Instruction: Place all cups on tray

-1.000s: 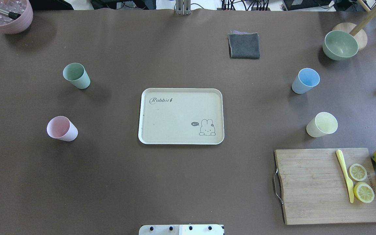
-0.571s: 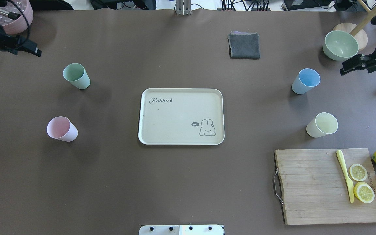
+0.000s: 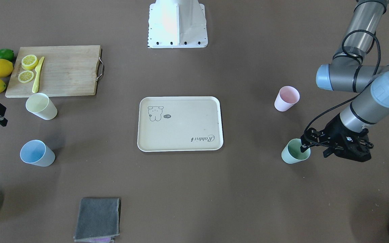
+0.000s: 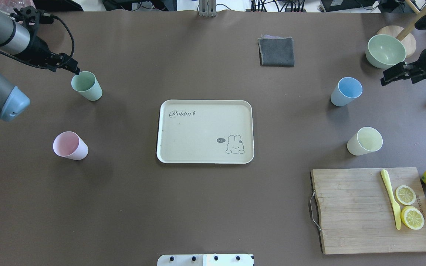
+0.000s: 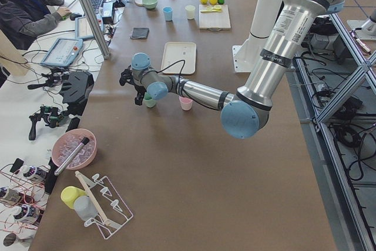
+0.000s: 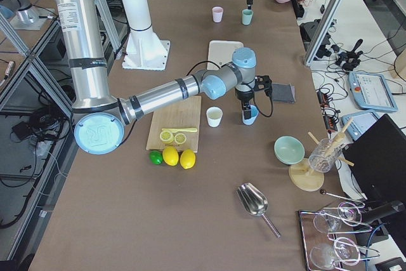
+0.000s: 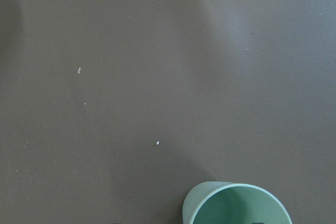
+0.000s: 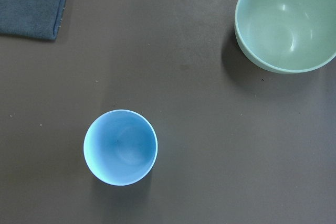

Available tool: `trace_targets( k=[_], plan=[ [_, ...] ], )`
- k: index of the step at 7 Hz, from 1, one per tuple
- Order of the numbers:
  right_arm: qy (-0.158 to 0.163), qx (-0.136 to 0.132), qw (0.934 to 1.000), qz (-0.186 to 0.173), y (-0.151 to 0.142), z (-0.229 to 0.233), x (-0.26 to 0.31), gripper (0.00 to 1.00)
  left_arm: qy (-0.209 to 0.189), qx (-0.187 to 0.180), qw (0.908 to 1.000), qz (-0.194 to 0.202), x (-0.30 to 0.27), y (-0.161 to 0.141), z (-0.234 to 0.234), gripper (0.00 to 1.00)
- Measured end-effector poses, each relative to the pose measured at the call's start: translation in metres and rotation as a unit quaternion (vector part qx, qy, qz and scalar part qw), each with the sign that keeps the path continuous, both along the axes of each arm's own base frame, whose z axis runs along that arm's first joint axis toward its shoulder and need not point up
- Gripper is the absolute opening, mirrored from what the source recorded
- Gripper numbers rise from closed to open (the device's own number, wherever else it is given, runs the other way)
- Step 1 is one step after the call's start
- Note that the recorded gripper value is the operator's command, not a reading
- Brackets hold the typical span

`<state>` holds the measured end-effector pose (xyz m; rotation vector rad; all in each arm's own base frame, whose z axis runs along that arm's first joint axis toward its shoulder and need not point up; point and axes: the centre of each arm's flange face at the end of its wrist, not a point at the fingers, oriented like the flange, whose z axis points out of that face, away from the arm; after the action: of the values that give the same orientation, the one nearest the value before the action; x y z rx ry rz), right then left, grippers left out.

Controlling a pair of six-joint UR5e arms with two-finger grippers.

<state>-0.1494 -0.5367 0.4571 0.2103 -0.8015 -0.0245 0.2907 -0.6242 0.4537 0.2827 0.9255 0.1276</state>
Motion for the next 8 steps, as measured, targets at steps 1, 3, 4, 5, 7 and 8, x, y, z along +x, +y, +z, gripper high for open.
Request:
trace_targets(
  k=[1,3,4,5,7,8],
  plan=[
    [0.0,0.0,1.0,0.0,0.0,0.0,0.0,1.0,-0.001,0.0,1.0,0.007,0.01,0.005,0.003,0.27],
    [0.001,-0.001,1.0,-0.001,0.0,0.003,-0.001,1.0,-0.008,0.0,0.9999,0.015,0.026,0.013,0.008,0.0],
    [0.002,-0.001,1.0,-0.001,0.0,0.003,-0.001,1.0,-0.012,0.002,0.9998,0.015,0.03,0.014,0.01,0.0],
    [0.002,-0.002,1.0,-0.001,0.0,0.004,-0.001,1.0,-0.013,0.003,0.9998,0.012,0.031,0.014,0.008,0.0],
    [0.002,-0.004,1.0,-0.001,0.001,0.006,-0.001,1.0,0.002,-0.003,1.0,-0.004,0.033,0.011,-0.018,0.0],
    [0.003,-0.004,1.0,-0.001,0.001,0.007,-0.001,1.0,0.015,-0.015,0.9996,-0.018,0.037,0.008,-0.041,0.0]
  ],
)
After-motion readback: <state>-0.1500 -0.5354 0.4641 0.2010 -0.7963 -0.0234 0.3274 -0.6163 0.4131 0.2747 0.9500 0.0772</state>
